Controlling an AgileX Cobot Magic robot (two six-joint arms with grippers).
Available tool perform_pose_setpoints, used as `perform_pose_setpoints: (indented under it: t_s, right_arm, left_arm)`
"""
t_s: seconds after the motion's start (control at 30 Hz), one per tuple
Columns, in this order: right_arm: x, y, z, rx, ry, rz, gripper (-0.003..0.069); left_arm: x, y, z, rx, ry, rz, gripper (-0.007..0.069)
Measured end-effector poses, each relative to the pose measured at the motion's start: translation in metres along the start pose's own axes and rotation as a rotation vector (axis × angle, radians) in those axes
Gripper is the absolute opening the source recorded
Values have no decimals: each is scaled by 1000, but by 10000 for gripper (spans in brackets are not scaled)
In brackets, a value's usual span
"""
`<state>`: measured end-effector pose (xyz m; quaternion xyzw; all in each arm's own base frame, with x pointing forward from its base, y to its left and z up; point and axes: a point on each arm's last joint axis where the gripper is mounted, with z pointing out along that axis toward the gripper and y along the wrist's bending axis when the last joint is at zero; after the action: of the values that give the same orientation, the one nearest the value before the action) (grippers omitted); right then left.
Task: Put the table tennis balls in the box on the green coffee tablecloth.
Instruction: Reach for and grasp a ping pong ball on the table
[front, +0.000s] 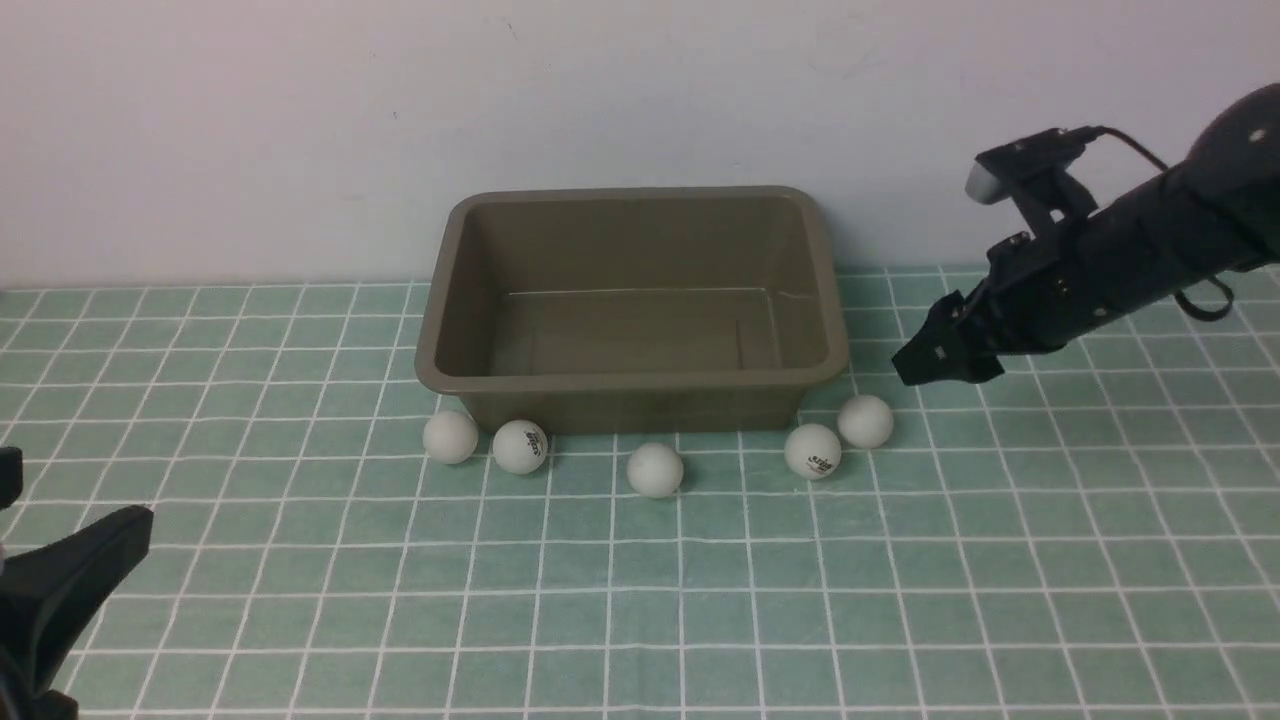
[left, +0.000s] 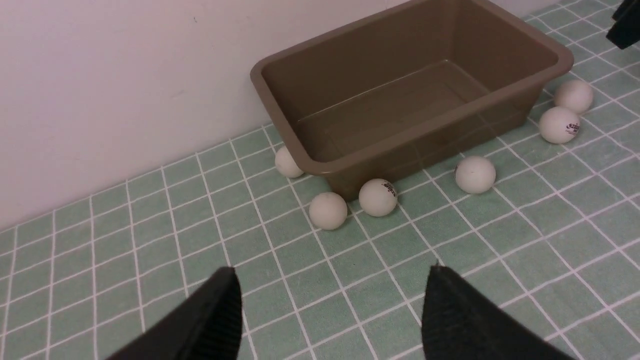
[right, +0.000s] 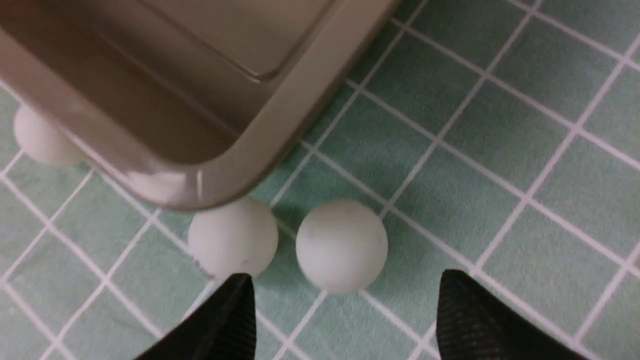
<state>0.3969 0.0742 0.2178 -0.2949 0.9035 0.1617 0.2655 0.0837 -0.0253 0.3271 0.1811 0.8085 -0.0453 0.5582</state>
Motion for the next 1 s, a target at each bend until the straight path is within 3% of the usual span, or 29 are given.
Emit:
perform_pose_setpoints:
  t_s: [0.37, 1.0]
  right_arm:
    - [2, -15, 50, -47, 56, 27, 441]
    - [6, -4, 78, -65, 89, -19, 441]
  left_arm:
    - [3, -2, 0, 18, 31, 0, 438]
    - [5, -3, 0, 33, 57, 0, 438]
